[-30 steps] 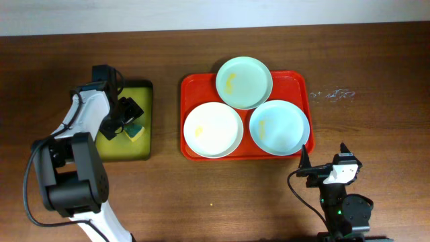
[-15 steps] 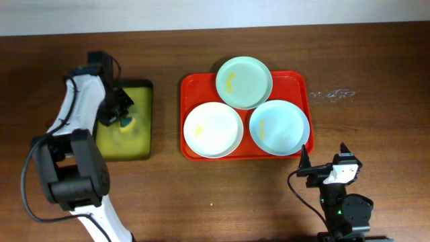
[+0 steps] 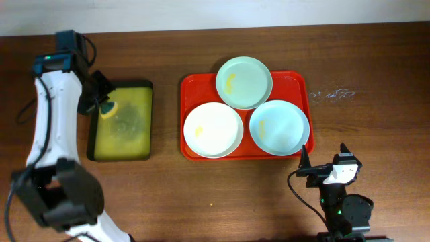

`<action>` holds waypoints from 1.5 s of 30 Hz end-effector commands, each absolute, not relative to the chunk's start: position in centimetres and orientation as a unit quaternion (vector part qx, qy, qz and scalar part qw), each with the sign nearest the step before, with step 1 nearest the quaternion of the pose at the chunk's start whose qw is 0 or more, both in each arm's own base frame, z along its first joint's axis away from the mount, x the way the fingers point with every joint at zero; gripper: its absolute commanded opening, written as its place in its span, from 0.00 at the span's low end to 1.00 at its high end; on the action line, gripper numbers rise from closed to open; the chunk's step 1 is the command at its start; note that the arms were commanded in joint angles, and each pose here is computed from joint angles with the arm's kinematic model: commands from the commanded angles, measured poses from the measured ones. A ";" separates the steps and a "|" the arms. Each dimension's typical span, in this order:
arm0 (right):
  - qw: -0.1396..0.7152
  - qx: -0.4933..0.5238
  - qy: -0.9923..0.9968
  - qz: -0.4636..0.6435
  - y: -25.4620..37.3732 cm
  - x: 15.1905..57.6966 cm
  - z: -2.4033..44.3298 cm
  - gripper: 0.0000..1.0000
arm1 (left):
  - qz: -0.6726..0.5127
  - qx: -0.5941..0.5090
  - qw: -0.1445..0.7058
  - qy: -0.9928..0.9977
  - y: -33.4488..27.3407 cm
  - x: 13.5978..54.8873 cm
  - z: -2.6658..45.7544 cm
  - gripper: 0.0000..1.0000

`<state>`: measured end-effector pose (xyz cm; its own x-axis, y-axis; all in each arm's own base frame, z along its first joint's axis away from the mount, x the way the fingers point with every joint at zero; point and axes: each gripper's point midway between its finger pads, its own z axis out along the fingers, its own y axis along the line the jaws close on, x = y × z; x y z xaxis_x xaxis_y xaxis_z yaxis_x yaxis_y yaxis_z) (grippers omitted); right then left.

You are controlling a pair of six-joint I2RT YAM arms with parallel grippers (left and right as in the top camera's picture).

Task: Clean dirty plates on tray and stack at the side
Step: 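Carry the sponge with the left gripper onto the white plate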

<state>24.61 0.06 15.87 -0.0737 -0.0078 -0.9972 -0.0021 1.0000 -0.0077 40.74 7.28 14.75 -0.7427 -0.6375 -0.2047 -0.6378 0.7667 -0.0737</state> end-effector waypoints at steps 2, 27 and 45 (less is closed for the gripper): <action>0.679 0.000 0.735 -0.009 -0.2 24.6 15.5 0.99 | -0.001 -0.311 0.126 0.942 5.5 40.6 13.9 0.00; 0.678 0.000 0.735 -0.009 -0.2 24.6 15.5 0.99 | -0.088 0.028 0.211 0.973 -23.6 36.8 2.6 0.00; 0.679 0.000 0.735 -0.009 -0.2 24.6 15.5 0.99 | -0.033 -0.145 0.264 0.953 -7.5 37.6 17.9 0.92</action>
